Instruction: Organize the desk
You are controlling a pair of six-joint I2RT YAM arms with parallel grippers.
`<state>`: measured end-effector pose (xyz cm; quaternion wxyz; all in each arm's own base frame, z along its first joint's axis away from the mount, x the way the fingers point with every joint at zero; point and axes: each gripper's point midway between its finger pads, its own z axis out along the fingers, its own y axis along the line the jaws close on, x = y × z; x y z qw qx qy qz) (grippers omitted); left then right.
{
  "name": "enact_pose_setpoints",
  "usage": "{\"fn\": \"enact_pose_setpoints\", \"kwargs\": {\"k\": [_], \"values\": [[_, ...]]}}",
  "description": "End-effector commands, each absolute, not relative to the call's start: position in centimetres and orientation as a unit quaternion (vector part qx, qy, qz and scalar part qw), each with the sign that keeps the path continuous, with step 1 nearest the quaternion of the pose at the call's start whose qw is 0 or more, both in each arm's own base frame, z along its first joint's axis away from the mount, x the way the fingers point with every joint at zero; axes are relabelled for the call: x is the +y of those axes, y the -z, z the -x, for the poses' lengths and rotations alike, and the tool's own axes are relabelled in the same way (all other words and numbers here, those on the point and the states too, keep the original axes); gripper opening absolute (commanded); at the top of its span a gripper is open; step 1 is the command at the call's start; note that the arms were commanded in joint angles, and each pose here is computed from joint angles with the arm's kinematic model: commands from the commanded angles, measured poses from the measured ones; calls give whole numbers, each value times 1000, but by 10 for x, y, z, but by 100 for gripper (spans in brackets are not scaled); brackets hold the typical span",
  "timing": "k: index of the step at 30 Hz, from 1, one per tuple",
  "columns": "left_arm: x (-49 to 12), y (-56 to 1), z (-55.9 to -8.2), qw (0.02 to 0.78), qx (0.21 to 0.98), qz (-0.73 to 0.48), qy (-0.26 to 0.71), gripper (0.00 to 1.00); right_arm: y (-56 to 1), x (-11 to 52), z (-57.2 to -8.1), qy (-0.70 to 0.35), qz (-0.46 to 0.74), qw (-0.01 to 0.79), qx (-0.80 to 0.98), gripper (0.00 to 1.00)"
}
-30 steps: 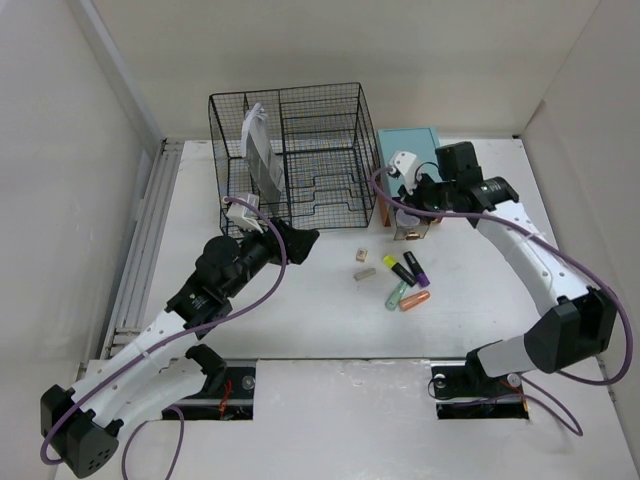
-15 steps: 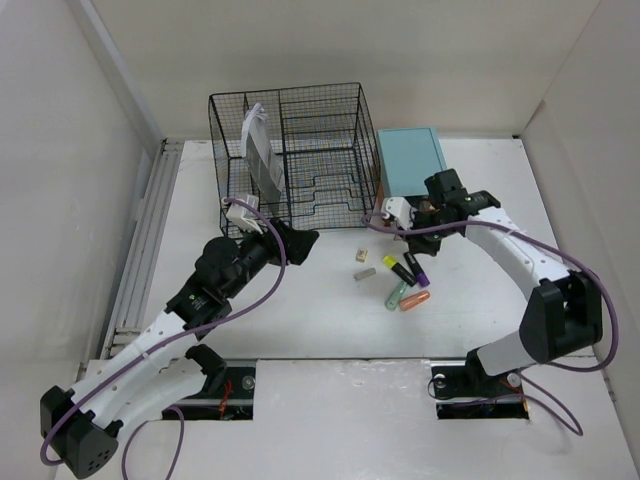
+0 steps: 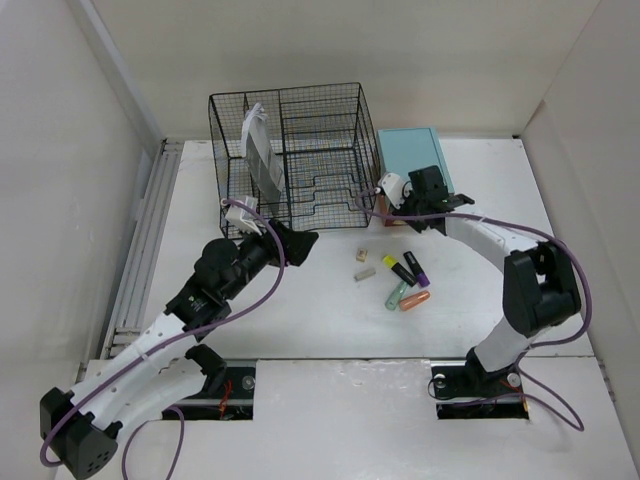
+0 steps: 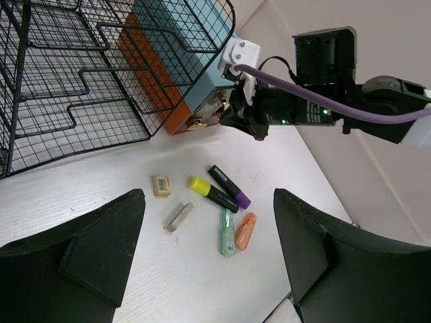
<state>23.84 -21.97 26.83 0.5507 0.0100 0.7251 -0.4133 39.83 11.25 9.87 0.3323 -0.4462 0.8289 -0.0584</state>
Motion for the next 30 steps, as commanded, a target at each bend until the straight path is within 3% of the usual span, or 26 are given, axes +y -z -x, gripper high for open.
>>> {"fn": "enact_pose_setpoints", "kwargs": {"k": [1, 8, 9, 11, 13, 14, 18, 20, 21, 22, 30], "values": [[-221, -276, -232, 558, 708, -16, 434, 74, -123, 119, -434, 96, 400, 396, 821, 0], [-222, -269, -232, 553, 711, -12, 434, 74, -130, 125, -410, 67, 416, 395, 817, 0], [-222, -268, -229, 551, 711, -16, 437, 74, -154, 134, -400, 36, 425, 419, 802, 0], [-223, -270, -229, 552, 707, -13, 442, 74, -173, 136, -381, 18, 435, 435, 788, 19], [-224, -273, -229, 555, 700, -17, 449, 74, -214, 130, -361, 14, 412, 483, 773, 52], [-226, -268, -227, 550, 703, -21, 451, 74, -236, 127, -362, 21, 385, 521, 761, 100], [-233, -267, -229, 544, 702, -25, 460, 74, -271, 103, -351, -5, 267, 585, 766, 99], [-234, -270, -228, 544, 698, -29, 464, 74, -260, 96, -352, -52, 226, 566, 791, 85], [-234, -270, -228, 544, 698, -29, 464, 74, -251, 93, -354, -78, 196, 552, 807, 70], [-234, -270, -228, 544, 698, -29, 464, 74, -241, 93, -354, -120, 160, 535, 821, 68], [-231, -273, -226, 548, 695, -26, 464, 74, -177, 58, -374, -287, -8, 432, 855, 72]]}}
